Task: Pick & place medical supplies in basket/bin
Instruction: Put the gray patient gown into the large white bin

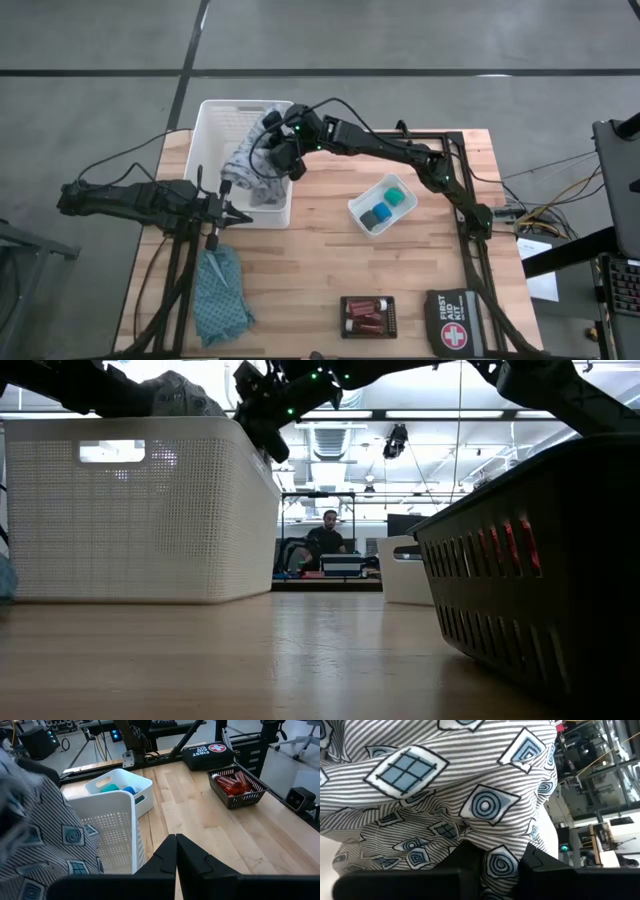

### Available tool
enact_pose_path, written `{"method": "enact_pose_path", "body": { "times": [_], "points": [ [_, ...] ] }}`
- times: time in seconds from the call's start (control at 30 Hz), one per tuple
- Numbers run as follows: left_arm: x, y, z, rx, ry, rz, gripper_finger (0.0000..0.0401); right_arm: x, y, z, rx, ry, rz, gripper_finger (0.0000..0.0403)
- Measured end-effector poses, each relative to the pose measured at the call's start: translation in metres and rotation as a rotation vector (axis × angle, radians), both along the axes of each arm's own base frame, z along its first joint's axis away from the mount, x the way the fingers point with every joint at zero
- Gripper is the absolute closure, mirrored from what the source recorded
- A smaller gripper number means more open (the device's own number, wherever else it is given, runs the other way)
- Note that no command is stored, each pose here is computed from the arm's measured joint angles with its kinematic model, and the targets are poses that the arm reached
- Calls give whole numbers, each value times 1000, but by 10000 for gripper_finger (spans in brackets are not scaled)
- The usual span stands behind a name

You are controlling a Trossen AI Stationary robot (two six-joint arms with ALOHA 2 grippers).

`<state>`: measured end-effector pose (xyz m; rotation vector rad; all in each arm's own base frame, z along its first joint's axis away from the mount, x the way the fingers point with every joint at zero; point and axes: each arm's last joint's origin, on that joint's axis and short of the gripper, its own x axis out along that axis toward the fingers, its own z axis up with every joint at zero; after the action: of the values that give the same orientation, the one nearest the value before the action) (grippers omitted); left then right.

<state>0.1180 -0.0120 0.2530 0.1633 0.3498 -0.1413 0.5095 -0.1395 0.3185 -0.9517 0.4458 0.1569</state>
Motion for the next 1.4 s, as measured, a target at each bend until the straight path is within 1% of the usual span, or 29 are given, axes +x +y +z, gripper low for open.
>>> {"method": "enact_pose_path", "body": {
  "times": [0.27, 0.47, 0.67, 0.83, 0.9, 1.4],
  "points": [
    [0, 0, 0, -1, 0, 0, 395, 1, 0, -21, 8, 59, 7, 349],
    [0, 0, 0, 0, 0, 0, 395, 0, 1, -28, -156, 88, 98, 349],
    [0, 0, 0, 0, 0, 0, 395, 1, 2, -28, -190, 86, 116, 349],
    [0, 0, 0, 0, 0, 0, 395, 1, 3, -26, -317, 94, 186, 349],
    [0, 0, 0, 0, 0, 0, 395, 1, 3, -25, -346, 94, 200, 349],
    [0, 0, 0, 0, 0, 0, 395, 1, 3, -26, -358, 95, 205, 349]
  ]
}}
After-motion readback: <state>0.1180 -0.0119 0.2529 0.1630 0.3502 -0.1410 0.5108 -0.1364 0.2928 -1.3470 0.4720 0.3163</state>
